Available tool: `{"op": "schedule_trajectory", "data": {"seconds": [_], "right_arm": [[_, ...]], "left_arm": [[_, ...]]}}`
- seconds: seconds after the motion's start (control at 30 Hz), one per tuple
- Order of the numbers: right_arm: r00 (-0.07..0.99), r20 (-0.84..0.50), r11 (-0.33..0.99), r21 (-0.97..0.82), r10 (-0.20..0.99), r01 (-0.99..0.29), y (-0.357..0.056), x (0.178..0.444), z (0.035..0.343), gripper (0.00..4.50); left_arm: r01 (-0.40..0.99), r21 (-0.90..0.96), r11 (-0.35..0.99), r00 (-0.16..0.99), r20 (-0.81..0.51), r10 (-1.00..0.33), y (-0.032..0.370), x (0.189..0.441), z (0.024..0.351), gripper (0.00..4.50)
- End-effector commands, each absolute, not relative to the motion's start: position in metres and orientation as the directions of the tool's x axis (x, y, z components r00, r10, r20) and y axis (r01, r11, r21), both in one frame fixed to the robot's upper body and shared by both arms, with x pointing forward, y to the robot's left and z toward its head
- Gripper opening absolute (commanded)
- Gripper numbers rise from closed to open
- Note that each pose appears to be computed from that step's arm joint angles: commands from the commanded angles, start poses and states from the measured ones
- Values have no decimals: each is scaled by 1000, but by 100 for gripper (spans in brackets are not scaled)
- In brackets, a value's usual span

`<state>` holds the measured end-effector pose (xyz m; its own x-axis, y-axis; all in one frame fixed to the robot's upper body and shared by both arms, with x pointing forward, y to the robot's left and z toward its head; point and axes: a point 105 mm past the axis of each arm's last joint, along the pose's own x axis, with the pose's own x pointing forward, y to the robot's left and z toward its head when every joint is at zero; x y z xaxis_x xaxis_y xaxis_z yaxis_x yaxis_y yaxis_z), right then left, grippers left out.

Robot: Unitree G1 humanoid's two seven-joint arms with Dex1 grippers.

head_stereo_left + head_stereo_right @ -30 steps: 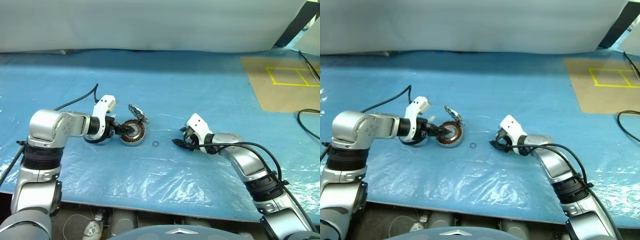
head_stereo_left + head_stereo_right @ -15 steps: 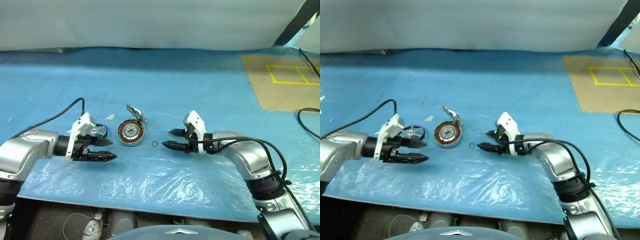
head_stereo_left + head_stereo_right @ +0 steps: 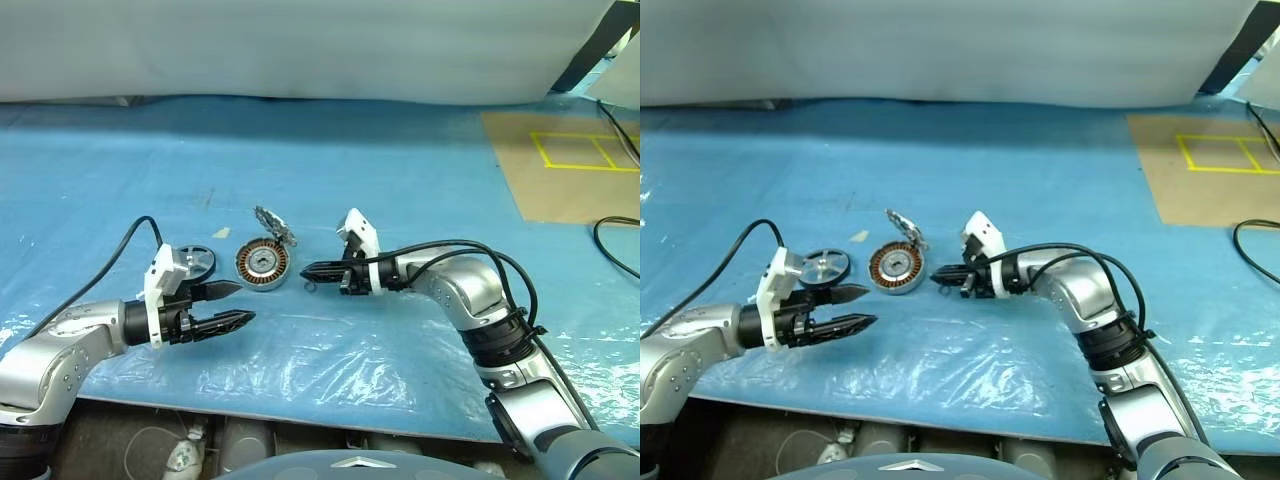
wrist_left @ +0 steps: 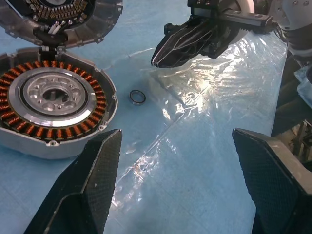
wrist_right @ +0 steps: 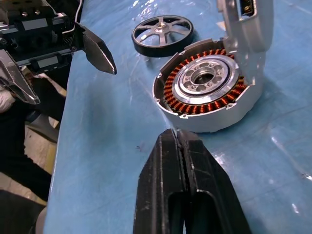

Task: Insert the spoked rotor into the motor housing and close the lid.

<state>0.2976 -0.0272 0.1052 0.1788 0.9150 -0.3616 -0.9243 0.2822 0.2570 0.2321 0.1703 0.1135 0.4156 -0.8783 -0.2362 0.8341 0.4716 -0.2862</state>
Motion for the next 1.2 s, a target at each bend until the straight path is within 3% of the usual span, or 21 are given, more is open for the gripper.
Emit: {"op": "schedule_trajectory", "data": {"seconds": [0.03, 0.17, 0.43, 0.7, 0.87, 1.0, 1.2], "right_arm": [[168, -348, 266, 256, 922, -929, -15, 302, 107, 1], [96, -329, 208, 324, 939, -923, -3, 296, 105, 1], [58, -274, 148, 323, 960, -935, 20, 296, 108, 1], [139, -190, 195, 317, 972, -928, 40, 313, 120, 1], [326, -211, 375, 259, 921, -890, 35, 343, 111, 1], [414, -180, 445, 194, 892, -874, 34, 358, 118, 1], [437, -223, 466, 97, 871, -879, 29, 362, 108, 1]], "left_arm": [[832, -242, 499, 451, -228, -863, 171, 235, 118, 380], [824, -248, 509, 466, -215, -858, 171, 233, 121, 380], [813, -247, 528, 473, -248, -845, 181, 230, 120, 380], [806, -252, 536, 479, -255, -840, 178, 230, 119, 380], [797, -252, 549, 489, -264, -832, 176, 231, 113, 380], [791, -251, 559, 503, -255, -826, 175, 235, 113, 380], [791, -248, 559, 505, -249, -826, 171, 240, 112, 380]]}}
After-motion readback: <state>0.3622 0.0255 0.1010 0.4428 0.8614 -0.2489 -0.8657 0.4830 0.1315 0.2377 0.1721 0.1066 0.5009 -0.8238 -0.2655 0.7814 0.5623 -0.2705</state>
